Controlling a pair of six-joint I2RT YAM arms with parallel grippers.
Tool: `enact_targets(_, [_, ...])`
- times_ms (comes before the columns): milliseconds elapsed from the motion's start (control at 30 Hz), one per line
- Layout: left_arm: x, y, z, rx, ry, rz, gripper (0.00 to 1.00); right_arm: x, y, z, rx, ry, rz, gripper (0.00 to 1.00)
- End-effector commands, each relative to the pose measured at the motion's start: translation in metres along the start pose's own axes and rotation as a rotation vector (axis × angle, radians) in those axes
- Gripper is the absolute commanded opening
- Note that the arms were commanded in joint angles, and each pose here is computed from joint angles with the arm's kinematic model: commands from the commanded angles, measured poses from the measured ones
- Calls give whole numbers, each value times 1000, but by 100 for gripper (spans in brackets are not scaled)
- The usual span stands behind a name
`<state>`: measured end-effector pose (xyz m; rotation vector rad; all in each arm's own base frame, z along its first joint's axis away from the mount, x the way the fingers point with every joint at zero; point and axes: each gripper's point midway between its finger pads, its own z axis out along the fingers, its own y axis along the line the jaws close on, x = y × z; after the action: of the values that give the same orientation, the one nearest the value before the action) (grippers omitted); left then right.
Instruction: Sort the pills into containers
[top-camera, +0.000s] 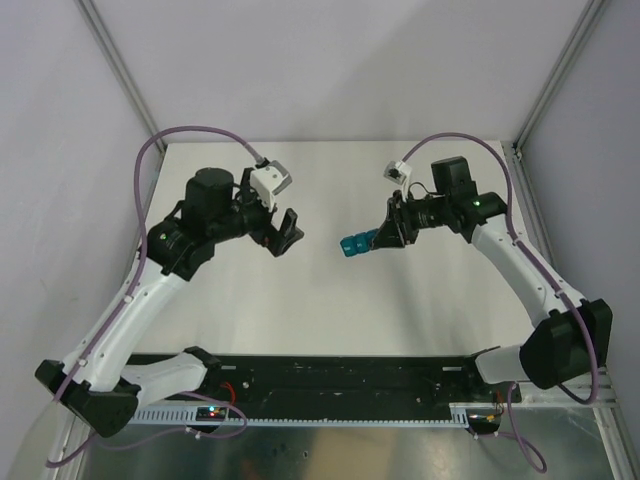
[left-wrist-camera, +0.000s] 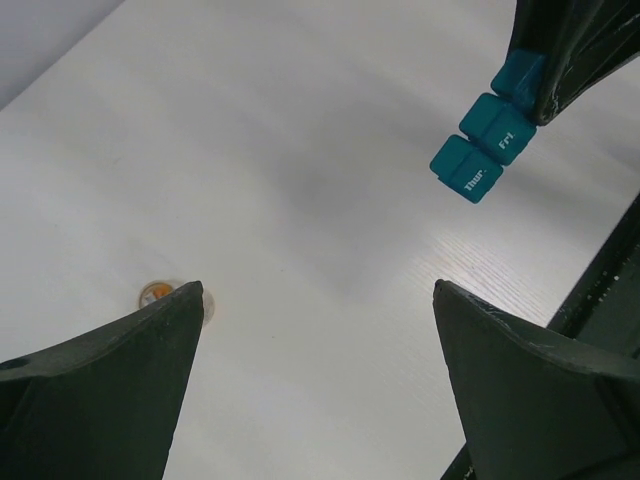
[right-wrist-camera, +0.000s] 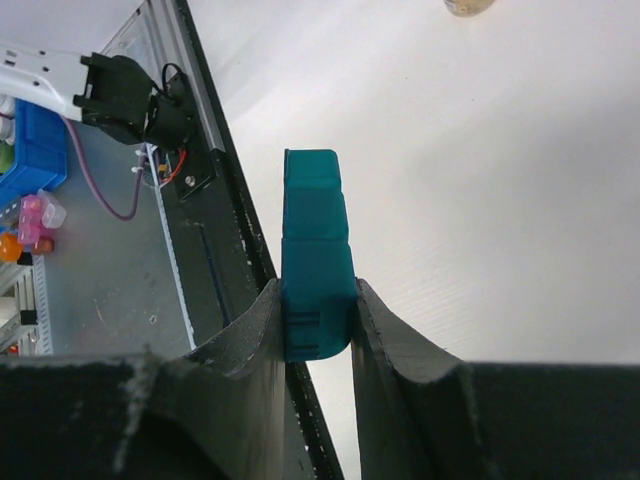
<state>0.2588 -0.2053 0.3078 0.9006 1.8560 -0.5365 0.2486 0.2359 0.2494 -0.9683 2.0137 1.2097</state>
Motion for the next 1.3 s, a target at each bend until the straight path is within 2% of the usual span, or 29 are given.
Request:
enact_targets(0, [-12,15,-18,-117,-68,-19,100,-17,-16,11,59,-23,8,0])
enact_targets(233, [-7,23,-28,-183,-87,-20,100,-3,-40,43,77,35,67,0])
enact_targets(767, [16,30,-27,-225,-56,-3,100,33,-90,104,-53,98,233,0])
enact_targets(1267, [21,30,-24,-217,-56,-4,100,65,-136,119,-17,120,430,0])
